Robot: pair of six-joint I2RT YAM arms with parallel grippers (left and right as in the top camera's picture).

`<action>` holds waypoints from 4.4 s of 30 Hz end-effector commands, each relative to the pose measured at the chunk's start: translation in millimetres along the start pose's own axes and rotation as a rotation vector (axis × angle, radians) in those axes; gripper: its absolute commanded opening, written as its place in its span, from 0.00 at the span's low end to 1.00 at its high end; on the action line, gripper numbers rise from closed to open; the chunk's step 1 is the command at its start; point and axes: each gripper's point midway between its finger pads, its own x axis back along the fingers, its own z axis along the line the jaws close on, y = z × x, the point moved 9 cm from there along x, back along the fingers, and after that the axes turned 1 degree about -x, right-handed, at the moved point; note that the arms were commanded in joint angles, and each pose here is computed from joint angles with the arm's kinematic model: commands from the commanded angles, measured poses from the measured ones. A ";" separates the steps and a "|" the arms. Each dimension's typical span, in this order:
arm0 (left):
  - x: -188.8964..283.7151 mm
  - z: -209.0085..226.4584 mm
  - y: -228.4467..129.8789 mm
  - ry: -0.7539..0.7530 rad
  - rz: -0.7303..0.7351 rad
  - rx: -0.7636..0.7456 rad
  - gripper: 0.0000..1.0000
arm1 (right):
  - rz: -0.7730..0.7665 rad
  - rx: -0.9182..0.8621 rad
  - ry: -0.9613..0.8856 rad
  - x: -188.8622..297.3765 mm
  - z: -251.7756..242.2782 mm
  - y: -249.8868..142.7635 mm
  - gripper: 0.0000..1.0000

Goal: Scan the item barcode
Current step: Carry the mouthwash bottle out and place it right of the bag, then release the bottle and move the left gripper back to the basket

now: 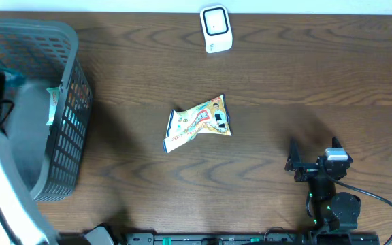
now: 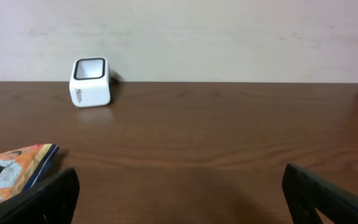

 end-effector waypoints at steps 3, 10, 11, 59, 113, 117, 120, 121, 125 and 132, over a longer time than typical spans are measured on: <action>83.2 -17.6 5.3 -0.228 -0.075 -0.027 0.14 | 0.000 -0.017 -0.010 0.2 -1.1 -0.3 0.99; 150.1 -26.9 -28.9 -0.483 0.073 -0.096 0.14 | -0.001 -0.017 -0.010 0.2 -1.1 -0.3 0.99; 155.3 -29.0 -36.3 -0.514 0.113 -0.113 0.14 | 0.000 -0.017 -0.010 0.2 -1.1 -0.3 0.99; 63.3 -75.6 -455.2 -0.393 1.043 -1.104 0.14 | 0.000 -0.017 -0.010 0.2 -1.1 -0.3 0.99; 159.6 -99.0 -425.1 -0.740 0.851 -1.149 1.00 | 0.000 -0.017 -0.010 0.2 -1.1 -0.3 0.99; 180.3 -105.3 -393.3 -0.806 0.772 -1.115 1.00 | 0.000 -0.017 -0.010 0.2 -1.1 -0.3 0.99; 193.1 -107.6 -374.1 -0.868 0.712 -1.131 1.00 | 0.000 -0.017 -0.010 0.2 -1.1 -0.3 0.99; 196.9 -108.1 -365.3 -0.881 0.672 -1.140 0.99 | 0.000 -0.017 -0.010 0.2 -1.1 -0.3 0.99; 203.0 -108.0 -330.4 -0.851 0.455 -1.172 0.98 | 0.000 -0.017 -0.010 0.2 -1.1 -0.3 0.99; 216.7 -103.1 -264.2 -0.751 0.096 -1.151 0.98 | 0.000 -0.017 -0.010 0.2 -1.1 -0.3 0.99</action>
